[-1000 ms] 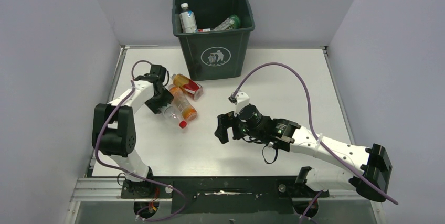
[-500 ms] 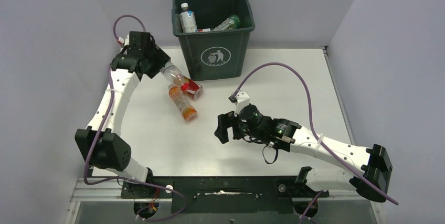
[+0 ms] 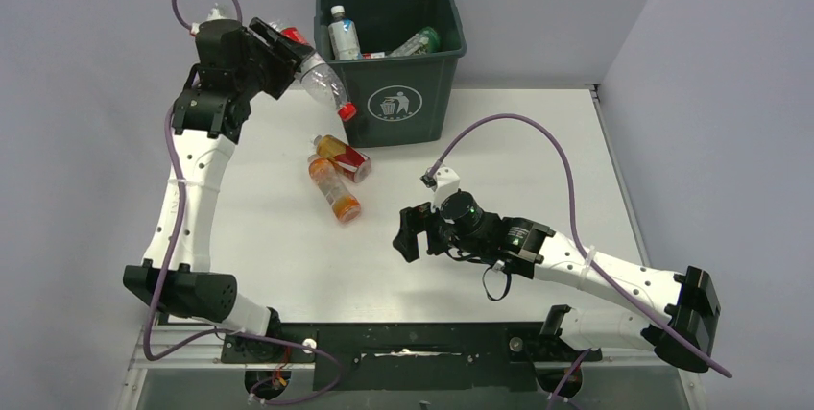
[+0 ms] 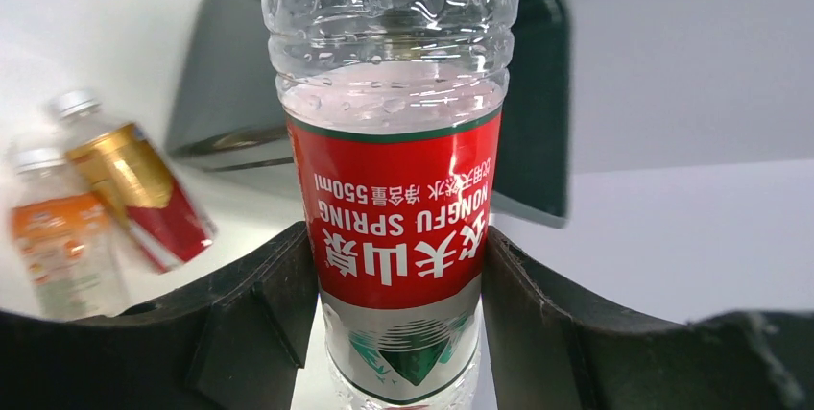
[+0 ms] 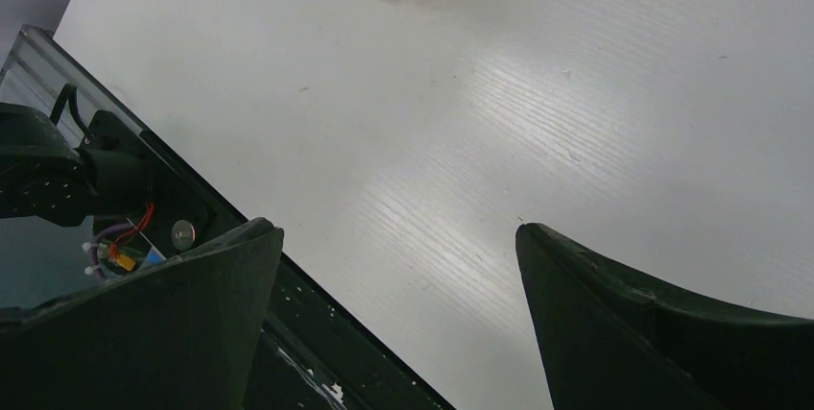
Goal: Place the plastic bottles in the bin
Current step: Place the plastic bottle in the trash bin.
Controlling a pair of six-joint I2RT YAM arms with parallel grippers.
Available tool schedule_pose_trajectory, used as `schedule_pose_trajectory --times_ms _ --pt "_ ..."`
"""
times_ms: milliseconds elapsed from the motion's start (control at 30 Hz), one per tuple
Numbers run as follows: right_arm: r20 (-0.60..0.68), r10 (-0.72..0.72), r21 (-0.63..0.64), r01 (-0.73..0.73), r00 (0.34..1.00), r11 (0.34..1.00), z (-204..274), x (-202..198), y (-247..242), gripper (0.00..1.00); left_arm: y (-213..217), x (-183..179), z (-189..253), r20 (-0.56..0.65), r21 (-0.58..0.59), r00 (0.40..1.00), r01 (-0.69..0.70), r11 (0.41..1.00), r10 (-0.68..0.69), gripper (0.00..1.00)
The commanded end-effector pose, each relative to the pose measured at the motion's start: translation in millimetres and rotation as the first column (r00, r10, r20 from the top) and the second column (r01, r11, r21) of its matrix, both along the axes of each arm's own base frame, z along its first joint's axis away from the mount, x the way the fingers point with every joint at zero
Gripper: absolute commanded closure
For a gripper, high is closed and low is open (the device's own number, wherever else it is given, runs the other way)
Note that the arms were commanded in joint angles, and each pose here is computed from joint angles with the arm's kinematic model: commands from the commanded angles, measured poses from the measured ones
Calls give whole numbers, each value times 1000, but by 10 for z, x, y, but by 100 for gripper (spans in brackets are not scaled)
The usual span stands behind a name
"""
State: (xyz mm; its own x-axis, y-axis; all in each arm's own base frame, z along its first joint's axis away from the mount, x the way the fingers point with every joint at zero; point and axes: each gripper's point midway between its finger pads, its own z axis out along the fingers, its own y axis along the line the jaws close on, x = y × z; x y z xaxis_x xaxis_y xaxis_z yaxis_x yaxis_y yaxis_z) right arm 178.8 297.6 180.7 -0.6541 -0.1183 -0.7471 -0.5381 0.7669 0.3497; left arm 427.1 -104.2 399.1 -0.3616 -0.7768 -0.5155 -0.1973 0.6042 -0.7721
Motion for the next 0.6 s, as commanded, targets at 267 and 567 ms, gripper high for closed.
schedule_pose_trajectory --times_ms 267,567 --pt "33 -41 59 39 999 998 208 55 -12 2 -355 195 1386 480 -204 876 158 966 -42 48" --pt "31 -83 68 81 996 994 214 -2 -165 2 -816 641 1605 597 -187 798 236 953 -81 48"
